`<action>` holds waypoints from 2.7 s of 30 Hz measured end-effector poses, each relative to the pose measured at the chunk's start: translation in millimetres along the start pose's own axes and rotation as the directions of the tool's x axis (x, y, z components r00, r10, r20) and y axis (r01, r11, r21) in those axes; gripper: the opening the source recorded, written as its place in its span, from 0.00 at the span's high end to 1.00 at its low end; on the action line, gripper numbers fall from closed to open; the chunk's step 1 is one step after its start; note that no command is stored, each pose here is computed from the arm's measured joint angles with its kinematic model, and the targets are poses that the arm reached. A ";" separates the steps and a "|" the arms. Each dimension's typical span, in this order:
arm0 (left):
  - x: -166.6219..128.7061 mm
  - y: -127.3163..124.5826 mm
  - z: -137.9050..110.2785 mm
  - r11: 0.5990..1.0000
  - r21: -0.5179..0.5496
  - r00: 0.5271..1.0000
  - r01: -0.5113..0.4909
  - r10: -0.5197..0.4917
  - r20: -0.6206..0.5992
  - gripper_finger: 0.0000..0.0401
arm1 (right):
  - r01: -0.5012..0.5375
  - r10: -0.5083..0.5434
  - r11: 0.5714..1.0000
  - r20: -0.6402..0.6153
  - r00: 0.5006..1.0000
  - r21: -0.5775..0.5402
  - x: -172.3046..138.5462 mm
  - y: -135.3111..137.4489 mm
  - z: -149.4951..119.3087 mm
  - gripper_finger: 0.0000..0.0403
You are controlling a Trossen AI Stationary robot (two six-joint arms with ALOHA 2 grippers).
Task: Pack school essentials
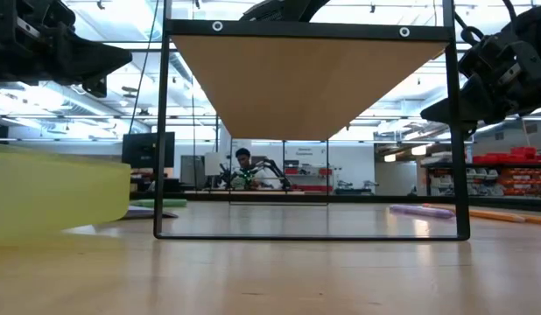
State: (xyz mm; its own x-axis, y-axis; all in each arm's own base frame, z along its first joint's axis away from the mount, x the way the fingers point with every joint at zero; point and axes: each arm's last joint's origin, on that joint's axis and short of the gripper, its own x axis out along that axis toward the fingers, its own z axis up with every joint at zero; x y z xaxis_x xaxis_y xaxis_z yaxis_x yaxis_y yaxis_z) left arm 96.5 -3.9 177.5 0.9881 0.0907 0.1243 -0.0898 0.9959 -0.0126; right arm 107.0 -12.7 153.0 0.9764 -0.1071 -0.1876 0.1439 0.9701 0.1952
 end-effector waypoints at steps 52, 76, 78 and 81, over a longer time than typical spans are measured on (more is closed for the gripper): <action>0.0 0.0 0.0 1.000 0.000 1.000 0.000 0.000 0.000 0.93 | 0.091 -0.217 0.843 0.181 0.959 0.530 -1.9 -4.5 14.5 0.99; 0.0 0.0 0.0 1.000 0.000 1.000 0.000 0.000 0.000 0.91 | 0.512 -0.497 0.561 -0.230 0.837 0.651 -5.3 -11.7 13.1 0.99; 0.0 0.0 0.0 1.000 0.000 1.000 0.000 0.000 0.000 0.90 | 0.540 -0.502 0.558 -0.261 0.824 0.630 -5.0 -9.9 22.3 0.99; 0.0 0.0 0.0 1.000 0.000 1.000 0.000 0.000 0.000 0.91 | 0.568 -0.508 0.575 -0.287 0.812 0.590 -0.9 -7.7 34.4 0.99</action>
State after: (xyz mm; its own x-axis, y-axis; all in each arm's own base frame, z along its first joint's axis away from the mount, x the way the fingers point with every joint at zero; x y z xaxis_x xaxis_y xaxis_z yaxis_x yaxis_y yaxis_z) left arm 96.4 -3.9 177.5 0.9881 0.0907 0.1245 -0.0898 0.9959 -0.0124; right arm 110.5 -27.5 184.8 0.6737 -0.5174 -0.5277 0.7319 0.3684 0.5732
